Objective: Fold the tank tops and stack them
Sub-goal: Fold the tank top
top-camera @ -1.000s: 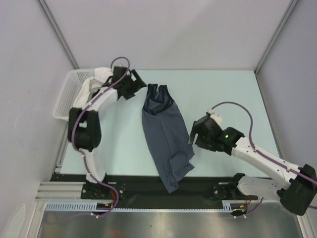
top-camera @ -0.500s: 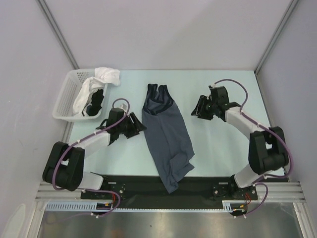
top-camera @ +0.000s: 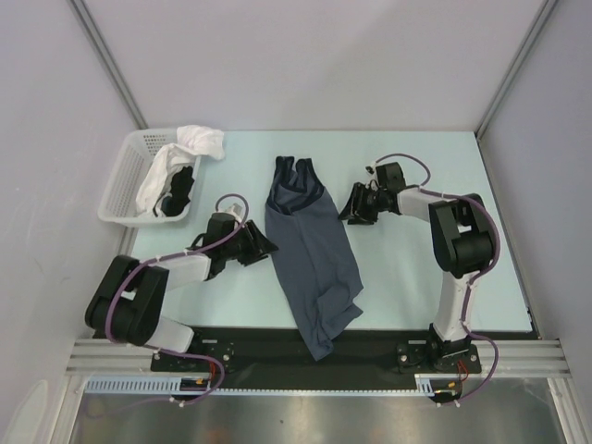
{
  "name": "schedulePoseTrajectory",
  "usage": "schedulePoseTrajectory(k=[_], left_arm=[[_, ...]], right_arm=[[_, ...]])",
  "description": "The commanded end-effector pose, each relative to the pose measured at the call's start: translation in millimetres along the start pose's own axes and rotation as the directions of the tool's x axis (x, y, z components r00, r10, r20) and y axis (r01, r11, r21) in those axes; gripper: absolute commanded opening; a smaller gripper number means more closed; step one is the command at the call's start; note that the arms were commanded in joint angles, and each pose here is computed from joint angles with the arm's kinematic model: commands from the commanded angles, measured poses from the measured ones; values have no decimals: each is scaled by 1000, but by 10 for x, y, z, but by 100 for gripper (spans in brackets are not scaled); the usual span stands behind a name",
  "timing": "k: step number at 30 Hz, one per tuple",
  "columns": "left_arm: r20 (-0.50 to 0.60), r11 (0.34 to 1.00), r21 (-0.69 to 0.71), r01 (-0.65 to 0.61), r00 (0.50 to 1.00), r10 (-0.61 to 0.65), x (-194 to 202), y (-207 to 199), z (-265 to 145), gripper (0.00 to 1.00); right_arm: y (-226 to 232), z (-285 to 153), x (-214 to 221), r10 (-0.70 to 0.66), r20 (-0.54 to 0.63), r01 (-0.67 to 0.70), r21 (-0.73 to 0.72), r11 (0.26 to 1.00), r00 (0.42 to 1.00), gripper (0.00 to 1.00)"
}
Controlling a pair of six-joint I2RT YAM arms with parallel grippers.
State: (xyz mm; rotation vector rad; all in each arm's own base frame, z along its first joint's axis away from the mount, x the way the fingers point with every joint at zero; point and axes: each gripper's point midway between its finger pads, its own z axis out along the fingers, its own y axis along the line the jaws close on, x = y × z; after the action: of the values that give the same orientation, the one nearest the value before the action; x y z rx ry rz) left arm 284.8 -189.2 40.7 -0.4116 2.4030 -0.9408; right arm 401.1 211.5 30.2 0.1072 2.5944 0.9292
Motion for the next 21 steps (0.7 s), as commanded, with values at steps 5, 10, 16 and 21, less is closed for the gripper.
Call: schedulePoseTrajectory(k=[5,10,16,21], left_arm=[[26,1000,23,4,1000,-4,-176,-118,176,49],[41,1000,-28,5,999,-4,-253,-17,290,36],[39,998,-69,6,999,-4,-352,43,443,8],[36,992,-123,24,999,-19,-508,157,583,0]], right_arm=[[26,234,-107,-44,8,45,-56,997,999,47],[20,345,-120,-35,7,35,-68,997,999,33],[60,439,-153,-21,-2,21,-93,995,1000,5],[-17,442,-280,36,34,-33,-88,996,999,0]])
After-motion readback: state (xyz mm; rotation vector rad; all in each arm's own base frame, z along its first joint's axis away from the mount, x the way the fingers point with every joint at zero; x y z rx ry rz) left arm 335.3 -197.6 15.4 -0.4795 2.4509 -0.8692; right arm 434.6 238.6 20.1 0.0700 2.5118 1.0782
